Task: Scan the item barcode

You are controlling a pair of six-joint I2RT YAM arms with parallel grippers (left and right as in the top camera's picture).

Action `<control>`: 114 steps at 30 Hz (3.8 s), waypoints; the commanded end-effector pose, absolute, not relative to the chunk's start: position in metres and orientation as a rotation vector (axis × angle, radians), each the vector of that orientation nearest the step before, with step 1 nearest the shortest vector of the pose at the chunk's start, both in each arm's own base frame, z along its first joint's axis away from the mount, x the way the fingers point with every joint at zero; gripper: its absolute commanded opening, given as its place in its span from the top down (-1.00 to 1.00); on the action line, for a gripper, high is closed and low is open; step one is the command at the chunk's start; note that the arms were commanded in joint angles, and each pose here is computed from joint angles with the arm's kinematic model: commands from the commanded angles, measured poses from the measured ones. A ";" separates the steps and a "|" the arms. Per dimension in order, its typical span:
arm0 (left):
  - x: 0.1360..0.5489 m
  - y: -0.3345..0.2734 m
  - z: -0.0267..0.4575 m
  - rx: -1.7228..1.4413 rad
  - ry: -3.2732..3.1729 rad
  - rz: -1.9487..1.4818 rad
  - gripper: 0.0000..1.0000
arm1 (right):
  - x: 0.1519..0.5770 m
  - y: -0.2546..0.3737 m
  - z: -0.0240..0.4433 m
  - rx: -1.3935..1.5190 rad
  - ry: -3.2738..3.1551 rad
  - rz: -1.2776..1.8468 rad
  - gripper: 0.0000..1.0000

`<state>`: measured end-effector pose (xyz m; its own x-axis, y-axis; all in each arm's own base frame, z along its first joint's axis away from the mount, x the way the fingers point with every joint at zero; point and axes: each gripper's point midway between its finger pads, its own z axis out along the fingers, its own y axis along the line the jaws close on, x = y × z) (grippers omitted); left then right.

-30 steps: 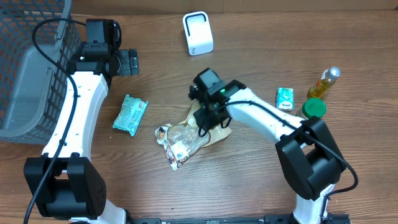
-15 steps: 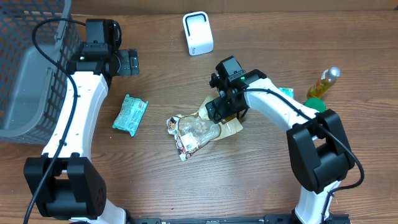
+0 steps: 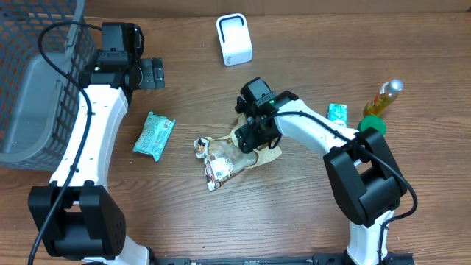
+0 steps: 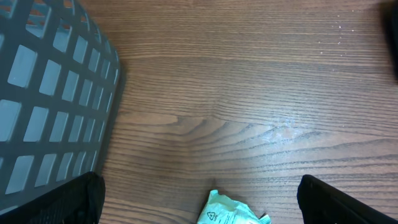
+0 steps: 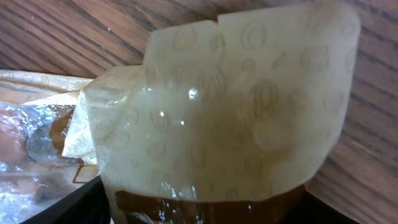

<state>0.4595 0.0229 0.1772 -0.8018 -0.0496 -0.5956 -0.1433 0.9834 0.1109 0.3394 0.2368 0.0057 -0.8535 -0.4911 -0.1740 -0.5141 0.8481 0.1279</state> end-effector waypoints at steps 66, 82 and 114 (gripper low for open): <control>0.463 0.021 0.194 -0.106 2.459 0.205 -0.99 | 0.376 0.258 0.139 -0.506 2.633 1.363 0.91; 0.463 0.021 0.194 -0.106 2.459 0.205 -0.99 | 0.473 0.246 0.295 -0.579 2.105 0.833 0.93; 0.463 0.021 0.194 -0.107 2.459 0.204 -0.99 | 0.610 0.219 0.226 -0.436 1.869 0.003 0.93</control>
<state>0.4596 0.0229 0.1772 -0.8015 -0.0496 -0.5959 -0.1433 0.9834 0.1109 0.6098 0.2125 0.2279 -0.2941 -0.2392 -0.9254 -0.3155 0.9382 -0.1422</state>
